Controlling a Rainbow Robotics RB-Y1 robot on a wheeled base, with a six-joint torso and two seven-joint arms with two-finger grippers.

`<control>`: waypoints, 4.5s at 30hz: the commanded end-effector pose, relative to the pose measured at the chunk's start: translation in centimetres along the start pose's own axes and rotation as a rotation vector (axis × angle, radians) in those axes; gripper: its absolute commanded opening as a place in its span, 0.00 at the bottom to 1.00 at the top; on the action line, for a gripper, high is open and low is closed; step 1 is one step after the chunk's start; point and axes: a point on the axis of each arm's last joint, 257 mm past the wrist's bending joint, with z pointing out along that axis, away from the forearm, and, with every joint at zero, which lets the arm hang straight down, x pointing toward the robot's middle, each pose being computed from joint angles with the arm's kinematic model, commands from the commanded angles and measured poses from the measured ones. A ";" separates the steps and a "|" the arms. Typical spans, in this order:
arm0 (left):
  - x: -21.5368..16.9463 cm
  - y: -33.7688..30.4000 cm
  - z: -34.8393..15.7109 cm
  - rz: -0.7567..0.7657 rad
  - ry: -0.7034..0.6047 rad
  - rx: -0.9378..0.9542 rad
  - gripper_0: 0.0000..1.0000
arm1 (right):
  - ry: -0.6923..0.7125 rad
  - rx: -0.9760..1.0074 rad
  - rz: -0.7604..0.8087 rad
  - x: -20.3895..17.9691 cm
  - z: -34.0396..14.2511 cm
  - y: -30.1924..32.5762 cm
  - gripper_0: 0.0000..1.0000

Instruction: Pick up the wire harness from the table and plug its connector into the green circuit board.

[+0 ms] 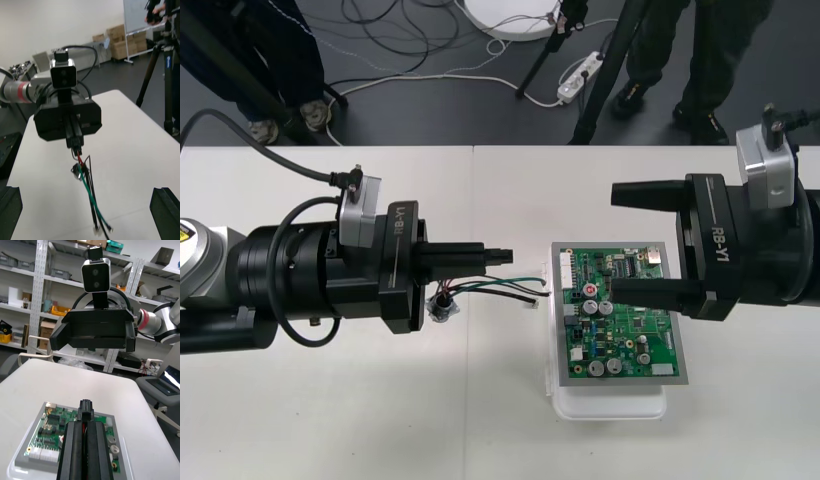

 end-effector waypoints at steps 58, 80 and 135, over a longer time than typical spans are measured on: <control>16.6 1.0 -1.8 0.152 0.055 0.058 0.00 | 1.171 0.086 -0.231 25.3 -17.3 -6.1 1.00; 16.4 1.5 2.5 0.161 0.038 0.063 0.00 | 1.128 0.134 -0.277 26.3 -14.6 -8.7 1.00; 15.3 2.2 7.8 0.116 0.001 0.035 0.00 | 1.055 0.025 -0.309 25.3 -7.9 -6.7 1.00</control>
